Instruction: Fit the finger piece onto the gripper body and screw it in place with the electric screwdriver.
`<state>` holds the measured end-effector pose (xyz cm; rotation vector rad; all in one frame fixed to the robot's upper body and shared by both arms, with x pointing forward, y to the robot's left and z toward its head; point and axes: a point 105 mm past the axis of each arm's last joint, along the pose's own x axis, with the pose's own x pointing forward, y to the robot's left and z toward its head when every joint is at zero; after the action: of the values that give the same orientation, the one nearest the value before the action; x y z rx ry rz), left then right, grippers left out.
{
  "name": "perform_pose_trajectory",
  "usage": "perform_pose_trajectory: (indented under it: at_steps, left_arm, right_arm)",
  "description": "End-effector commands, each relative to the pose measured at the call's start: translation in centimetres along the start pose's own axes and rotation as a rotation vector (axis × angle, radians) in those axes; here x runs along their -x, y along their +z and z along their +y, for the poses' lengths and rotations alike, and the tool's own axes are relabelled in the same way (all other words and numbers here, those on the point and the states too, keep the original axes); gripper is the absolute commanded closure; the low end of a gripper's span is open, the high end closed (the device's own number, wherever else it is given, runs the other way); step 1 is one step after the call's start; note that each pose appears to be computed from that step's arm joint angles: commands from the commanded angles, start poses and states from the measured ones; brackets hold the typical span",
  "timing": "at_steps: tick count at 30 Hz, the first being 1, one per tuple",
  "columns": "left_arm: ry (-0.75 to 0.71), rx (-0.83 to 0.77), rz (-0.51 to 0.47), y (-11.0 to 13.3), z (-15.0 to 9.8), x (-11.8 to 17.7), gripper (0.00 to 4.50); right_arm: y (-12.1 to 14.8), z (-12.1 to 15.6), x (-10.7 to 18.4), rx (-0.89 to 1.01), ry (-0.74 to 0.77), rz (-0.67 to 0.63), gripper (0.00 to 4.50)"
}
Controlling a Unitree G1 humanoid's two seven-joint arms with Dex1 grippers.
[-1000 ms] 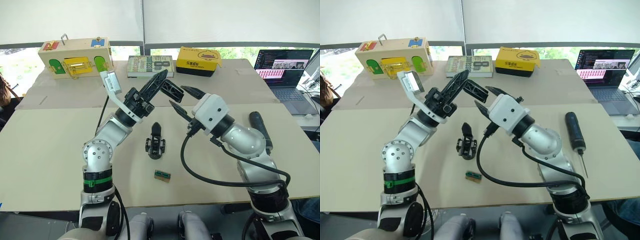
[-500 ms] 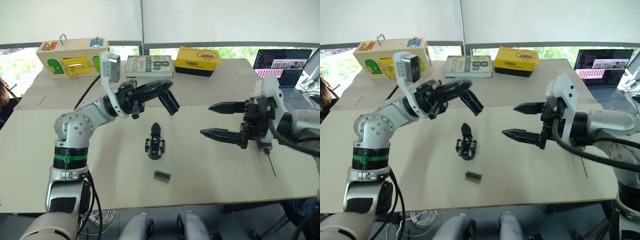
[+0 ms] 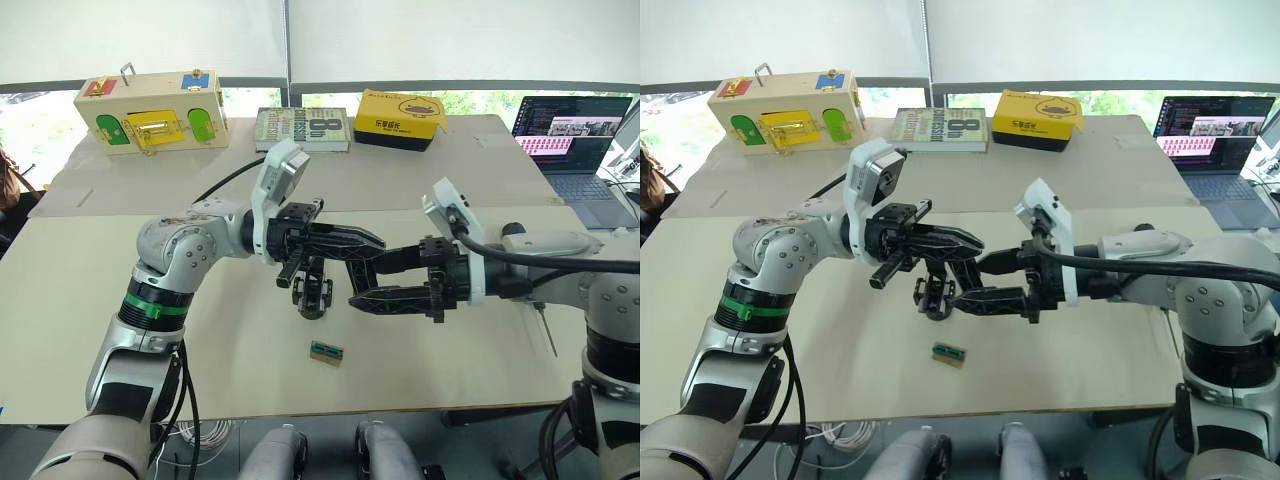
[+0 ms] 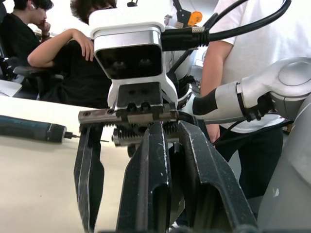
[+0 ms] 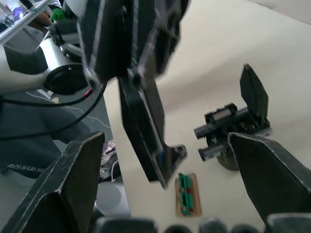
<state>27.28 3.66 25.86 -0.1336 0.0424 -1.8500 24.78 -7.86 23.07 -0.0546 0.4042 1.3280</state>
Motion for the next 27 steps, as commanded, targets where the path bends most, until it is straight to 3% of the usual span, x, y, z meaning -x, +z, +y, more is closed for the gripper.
perform_pose_trajectory:
  at_steps: [1, 19, 23, 27]
  left_arm:
    - [-0.004, -0.054, 0.022, 0.9, -0.4, -0.3, 4.50]
    - [0.043, -0.050, 0.085, -0.6, 0.3, -0.4, 4.50]
    - [0.048, -0.048, 0.087, -0.7, 0.3, -0.3, 4.50]
    - [0.056, -0.047, 0.088, -0.8, 0.5, -0.2, 4.50]
  right_arm:
    - [0.7, 0.4, -0.1, 0.002, 0.003, -0.024, 0.02]
    - [0.3, 0.4, -0.6, -0.023, -0.004, -0.001, 0.02]
    - [0.6, 0.6, -0.8, -0.021, 0.003, -0.018, 1.11]
    - [0.5, 0.8, -1.0, -0.020, 0.009, -0.015, 2.62]
